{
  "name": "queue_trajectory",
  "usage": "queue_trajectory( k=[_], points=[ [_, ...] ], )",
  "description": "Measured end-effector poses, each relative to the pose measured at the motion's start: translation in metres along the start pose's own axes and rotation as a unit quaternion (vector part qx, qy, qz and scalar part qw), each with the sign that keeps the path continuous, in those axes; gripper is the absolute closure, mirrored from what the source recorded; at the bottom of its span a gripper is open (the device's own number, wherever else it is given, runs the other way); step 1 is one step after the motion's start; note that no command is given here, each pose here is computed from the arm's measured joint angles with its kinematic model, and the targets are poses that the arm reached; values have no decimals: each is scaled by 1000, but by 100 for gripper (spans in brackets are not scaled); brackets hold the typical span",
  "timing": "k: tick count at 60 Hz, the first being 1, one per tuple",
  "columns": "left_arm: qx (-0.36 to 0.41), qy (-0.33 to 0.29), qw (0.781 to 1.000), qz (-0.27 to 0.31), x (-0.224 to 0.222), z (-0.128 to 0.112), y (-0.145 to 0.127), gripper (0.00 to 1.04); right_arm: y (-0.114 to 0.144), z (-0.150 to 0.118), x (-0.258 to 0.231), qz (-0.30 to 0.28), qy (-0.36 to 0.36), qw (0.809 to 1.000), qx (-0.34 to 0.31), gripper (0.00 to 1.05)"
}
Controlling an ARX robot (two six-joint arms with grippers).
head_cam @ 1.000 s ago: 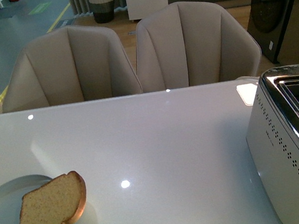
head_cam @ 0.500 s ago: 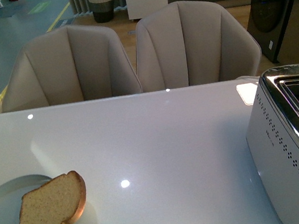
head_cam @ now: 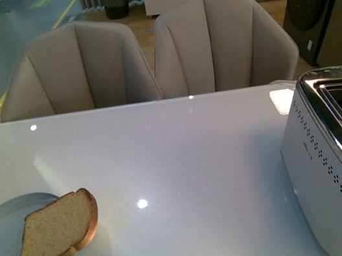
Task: Left arm holds plate, right arm toasts bread
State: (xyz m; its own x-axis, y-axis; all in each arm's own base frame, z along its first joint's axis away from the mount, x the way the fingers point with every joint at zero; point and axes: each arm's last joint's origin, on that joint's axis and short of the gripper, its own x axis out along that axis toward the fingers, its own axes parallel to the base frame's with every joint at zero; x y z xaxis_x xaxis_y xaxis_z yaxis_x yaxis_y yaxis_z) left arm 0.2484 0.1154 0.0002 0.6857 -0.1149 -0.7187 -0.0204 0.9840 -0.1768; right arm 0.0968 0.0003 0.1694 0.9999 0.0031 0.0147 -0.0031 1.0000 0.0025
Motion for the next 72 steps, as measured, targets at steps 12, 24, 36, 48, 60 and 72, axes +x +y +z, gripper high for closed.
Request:
queue_trajectory(
  k=[12,24,36,48,60,72],
  points=[
    [-10,17,1000,-5,19,-7,7,7,0,0,0,0,0,1000,0,9],
    [-22,31,999,-5,34,-14,11,7,0,0,0,0,0,1000,0,9],
    [-34,34,999,-8,46,-14,12,7,0,0,0,0,0,1000,0,9],
    [-30,33,999,-12,51,-11,9,8,0,0,0,0,0,1000,0,9],
    [-43,41,998,-15,56,-10,7,42,0,0,0,0,0,1000,0,9],
    [-60,50,997,-19,57,-12,4,74,0,0,0,0,0,1000,0,9]
  ],
)
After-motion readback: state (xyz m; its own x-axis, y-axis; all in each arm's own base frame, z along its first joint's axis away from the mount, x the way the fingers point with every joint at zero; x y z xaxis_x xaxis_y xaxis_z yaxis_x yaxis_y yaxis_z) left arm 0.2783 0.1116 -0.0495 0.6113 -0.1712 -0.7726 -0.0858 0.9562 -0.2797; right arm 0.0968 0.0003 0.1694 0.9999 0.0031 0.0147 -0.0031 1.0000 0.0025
